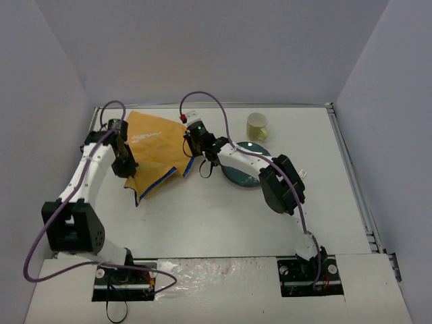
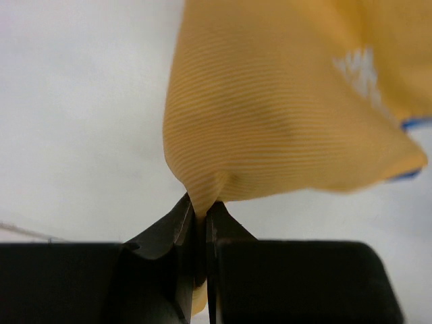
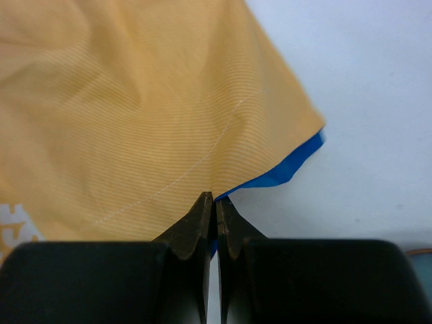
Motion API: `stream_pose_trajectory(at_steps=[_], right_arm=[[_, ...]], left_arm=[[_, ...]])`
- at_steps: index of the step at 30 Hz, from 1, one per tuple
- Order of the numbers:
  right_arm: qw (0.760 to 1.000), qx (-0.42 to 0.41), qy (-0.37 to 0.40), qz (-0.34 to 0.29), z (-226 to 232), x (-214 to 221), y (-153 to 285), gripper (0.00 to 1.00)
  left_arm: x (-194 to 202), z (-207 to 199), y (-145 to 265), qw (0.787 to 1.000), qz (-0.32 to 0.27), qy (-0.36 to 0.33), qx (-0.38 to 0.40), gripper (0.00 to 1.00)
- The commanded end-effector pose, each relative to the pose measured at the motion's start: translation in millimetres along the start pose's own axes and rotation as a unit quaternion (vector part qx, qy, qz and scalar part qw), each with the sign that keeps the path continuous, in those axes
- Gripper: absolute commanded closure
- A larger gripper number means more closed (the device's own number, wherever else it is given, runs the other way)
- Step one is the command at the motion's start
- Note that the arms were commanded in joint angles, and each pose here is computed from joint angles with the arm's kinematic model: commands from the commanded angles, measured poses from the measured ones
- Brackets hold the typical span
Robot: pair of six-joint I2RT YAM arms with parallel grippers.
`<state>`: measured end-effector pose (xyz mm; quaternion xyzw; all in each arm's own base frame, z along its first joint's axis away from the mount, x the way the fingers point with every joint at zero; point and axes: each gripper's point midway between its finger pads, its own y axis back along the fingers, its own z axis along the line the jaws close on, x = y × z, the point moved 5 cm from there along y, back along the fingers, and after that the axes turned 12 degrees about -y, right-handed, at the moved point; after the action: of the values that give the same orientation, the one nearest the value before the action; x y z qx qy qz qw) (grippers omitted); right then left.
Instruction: Set the dinner table for one person
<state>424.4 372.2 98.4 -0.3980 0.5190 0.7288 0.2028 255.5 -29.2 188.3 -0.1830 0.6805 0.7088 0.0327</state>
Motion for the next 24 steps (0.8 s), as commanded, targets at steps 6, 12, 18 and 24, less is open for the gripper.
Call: stream_pose_trajectory(at_steps=[6,12,18,24], right_arm=[[0.987,0.016,-0.045,-0.153,-14,-129,117,1.0],[0.988,-0.003,-0.058,-0.146,-15,-113,156,1.0],[0.997,-0.051,-0.045,-0.041,8,-15,164,1.0],[0.996,-0.068,-0.049,0.042,14,56,172,1.0]], left_arm=[[-156,44,103,0.973,-0.22,-0.037,-0.063,1.0],[-115,67,143,0.946,-0.301,-0.029,-0.114,1.0],[-5,79,76,0.977,-0.167,0.009,-0.133,0.69],[24,68,56,0.982,-0.153,0.064,-0.086,0.16]])
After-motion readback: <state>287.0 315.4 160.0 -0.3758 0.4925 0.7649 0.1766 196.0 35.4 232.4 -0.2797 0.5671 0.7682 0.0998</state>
